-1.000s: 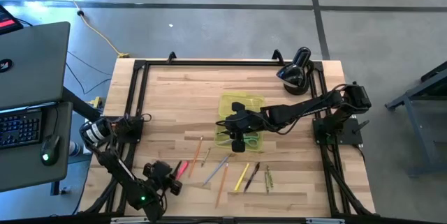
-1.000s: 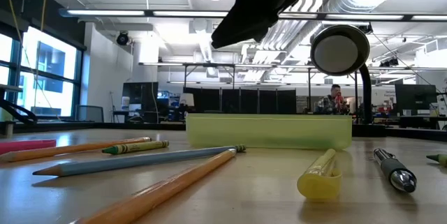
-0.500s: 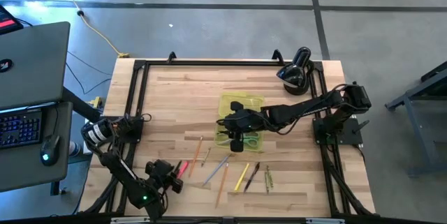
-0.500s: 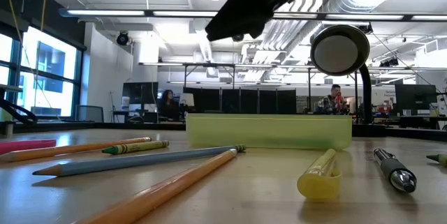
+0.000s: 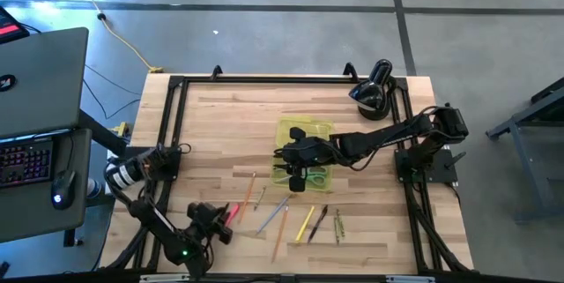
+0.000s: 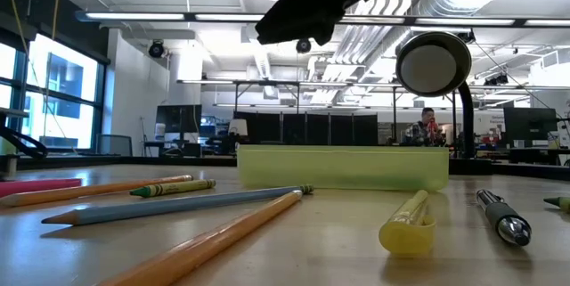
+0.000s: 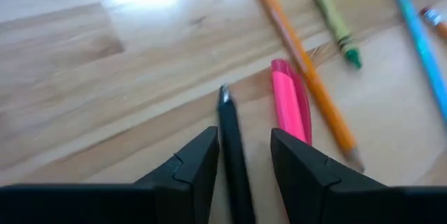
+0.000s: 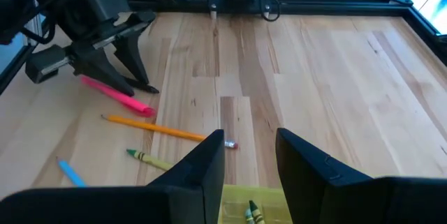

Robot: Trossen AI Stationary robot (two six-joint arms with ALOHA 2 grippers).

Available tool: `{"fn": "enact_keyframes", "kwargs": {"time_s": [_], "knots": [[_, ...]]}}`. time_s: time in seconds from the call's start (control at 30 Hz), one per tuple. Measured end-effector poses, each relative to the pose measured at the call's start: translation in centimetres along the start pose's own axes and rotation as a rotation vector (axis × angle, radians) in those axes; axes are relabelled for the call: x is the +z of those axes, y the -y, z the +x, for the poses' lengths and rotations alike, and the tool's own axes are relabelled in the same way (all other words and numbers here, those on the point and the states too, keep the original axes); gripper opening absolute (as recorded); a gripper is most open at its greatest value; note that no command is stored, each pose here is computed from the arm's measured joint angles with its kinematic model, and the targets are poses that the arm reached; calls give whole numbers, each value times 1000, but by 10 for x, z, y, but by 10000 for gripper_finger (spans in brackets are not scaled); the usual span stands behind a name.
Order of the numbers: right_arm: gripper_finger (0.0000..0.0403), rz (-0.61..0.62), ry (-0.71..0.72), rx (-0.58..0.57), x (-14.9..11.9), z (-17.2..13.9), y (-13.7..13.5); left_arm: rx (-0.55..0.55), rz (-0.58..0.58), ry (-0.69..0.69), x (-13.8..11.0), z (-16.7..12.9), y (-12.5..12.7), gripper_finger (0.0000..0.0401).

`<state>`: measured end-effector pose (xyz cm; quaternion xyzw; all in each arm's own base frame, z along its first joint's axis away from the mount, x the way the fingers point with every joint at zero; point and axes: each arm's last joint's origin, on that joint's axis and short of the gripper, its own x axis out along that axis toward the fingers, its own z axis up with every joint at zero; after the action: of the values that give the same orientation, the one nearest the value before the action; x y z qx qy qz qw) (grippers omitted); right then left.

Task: Pick & place school supplies into a supply box
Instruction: Put the black pen into the yellow supply box

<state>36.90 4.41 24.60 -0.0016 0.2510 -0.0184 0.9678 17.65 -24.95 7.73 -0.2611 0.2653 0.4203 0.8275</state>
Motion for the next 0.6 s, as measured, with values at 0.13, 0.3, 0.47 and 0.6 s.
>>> {"fn": "enact_keyframes", "kwargs": {"time_s": [0.13, 0.3, 0.47, 0.6], "knots": [[108, 0, 0, 9, 0, 0, -1, -32, 3, 44, -4, 3, 2, 172], [108, 0, 0, 3, 0, 0, 0, -10, 20, 41, -7, 6, 1, 172], [108, 0, 0, 3, 0, 0, 0, -25, 79, 59, -7, 7, 1, 172], [108, 0, 0, 4, 0, 0, 0, -35, 90, 73, -8, 8, 1, 171]]}}
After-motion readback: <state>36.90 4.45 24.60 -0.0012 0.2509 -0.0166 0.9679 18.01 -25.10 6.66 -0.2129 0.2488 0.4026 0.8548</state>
